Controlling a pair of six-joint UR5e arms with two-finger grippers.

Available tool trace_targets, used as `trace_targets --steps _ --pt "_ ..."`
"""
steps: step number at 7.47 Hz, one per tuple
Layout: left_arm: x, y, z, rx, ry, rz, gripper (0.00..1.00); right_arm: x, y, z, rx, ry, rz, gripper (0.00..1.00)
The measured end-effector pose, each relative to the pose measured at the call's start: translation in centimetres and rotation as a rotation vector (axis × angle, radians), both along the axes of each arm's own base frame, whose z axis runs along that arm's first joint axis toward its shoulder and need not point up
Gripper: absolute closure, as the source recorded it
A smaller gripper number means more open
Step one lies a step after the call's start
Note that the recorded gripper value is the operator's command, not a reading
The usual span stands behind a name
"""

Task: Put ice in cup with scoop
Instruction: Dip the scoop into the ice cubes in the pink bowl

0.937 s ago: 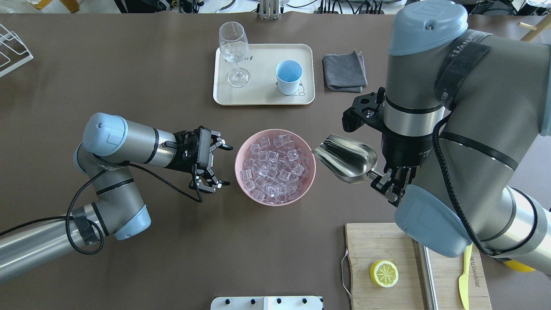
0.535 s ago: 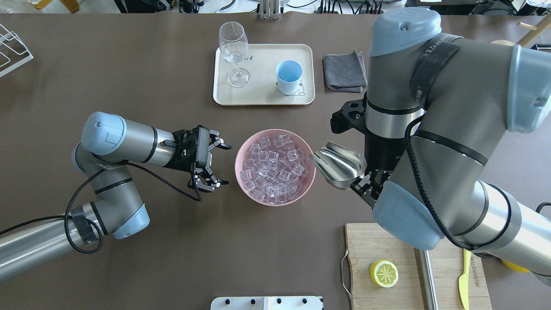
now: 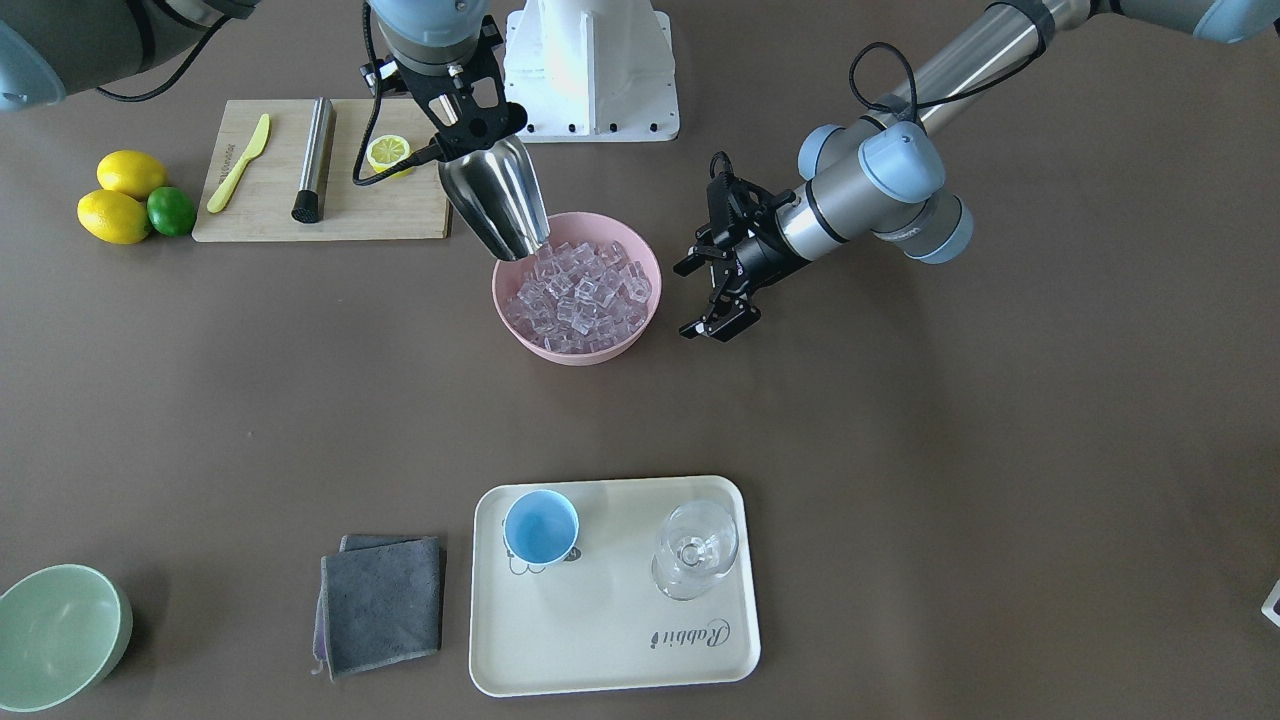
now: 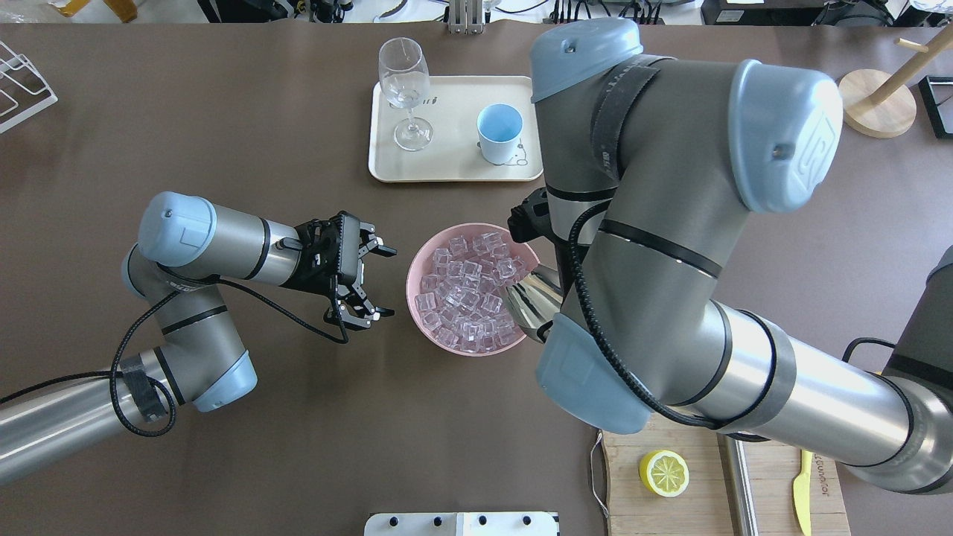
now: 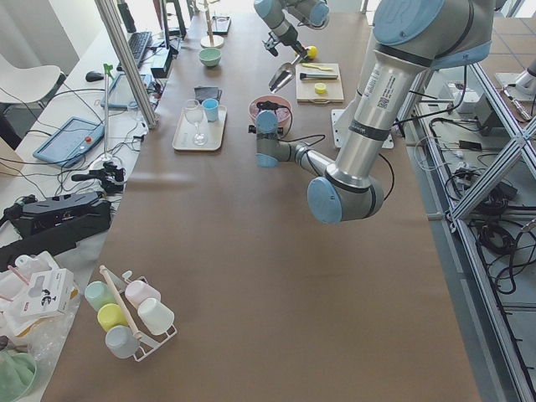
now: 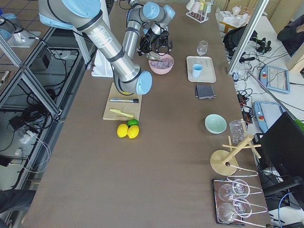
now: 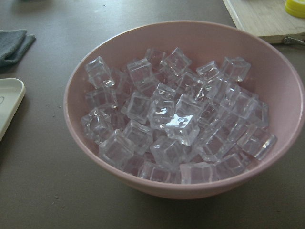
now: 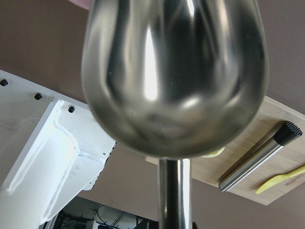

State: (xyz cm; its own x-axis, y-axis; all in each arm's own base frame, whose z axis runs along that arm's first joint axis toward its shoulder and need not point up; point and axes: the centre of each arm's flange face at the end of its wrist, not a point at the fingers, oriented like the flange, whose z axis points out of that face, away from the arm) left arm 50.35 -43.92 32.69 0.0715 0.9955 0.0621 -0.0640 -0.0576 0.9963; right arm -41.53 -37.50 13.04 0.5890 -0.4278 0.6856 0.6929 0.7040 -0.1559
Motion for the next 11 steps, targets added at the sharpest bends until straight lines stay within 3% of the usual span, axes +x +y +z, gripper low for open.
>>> trace_targets --steps 4,8,11 --pt "0.1 0.0 0.1 -0.018 -0.001 0.003 0.01 -4.6 0.1 0.6 -0.038 0.085 -0.049 1.00" --pt "0.2 0.0 0.1 -0.014 0.001 0.005 0.01 -6.3 -0.9 -0.4 0.082 0.130 -0.126 1.00" --pt "0.4 0.2 0.2 -0.017 -0.001 0.009 0.01 -8.2 -1.0 -0.8 0.112 0.195 -0.208 1.00"
